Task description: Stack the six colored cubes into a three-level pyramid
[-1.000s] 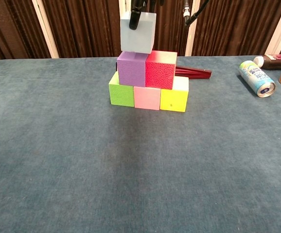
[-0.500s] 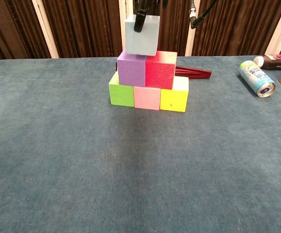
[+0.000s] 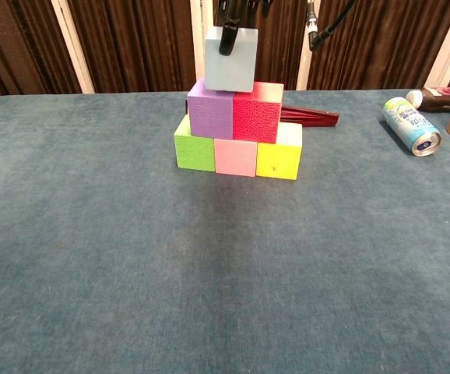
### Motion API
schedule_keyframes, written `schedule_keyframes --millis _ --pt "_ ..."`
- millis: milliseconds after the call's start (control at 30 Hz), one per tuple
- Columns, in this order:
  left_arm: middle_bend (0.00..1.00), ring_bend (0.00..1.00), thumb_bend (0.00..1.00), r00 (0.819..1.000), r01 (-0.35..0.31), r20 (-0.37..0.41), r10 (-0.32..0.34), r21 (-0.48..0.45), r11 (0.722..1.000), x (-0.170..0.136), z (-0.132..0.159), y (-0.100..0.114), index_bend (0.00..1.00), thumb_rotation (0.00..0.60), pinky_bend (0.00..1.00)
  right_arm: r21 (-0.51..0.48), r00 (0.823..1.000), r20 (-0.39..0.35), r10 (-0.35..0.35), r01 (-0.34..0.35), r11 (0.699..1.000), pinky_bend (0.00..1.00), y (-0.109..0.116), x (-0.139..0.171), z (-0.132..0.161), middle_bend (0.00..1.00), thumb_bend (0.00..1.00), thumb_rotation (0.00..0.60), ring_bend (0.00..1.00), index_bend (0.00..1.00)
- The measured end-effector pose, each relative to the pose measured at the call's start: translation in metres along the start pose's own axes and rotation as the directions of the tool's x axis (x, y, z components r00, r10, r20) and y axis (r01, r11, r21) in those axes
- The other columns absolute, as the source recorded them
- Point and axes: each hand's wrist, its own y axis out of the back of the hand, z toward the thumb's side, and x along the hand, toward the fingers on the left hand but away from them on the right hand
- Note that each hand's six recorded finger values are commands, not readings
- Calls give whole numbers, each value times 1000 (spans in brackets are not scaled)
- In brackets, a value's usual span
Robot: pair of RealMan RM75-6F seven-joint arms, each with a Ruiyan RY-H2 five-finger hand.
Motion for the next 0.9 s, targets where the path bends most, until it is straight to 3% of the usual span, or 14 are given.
schedule_keyframes --millis 900 --pt "0 0 396 1000 1 -10 -1 1 1000 1 -1 0 103 600 0 6 1000 6 0 0 1000 0 -2 0 0 286 280 600 136 376"
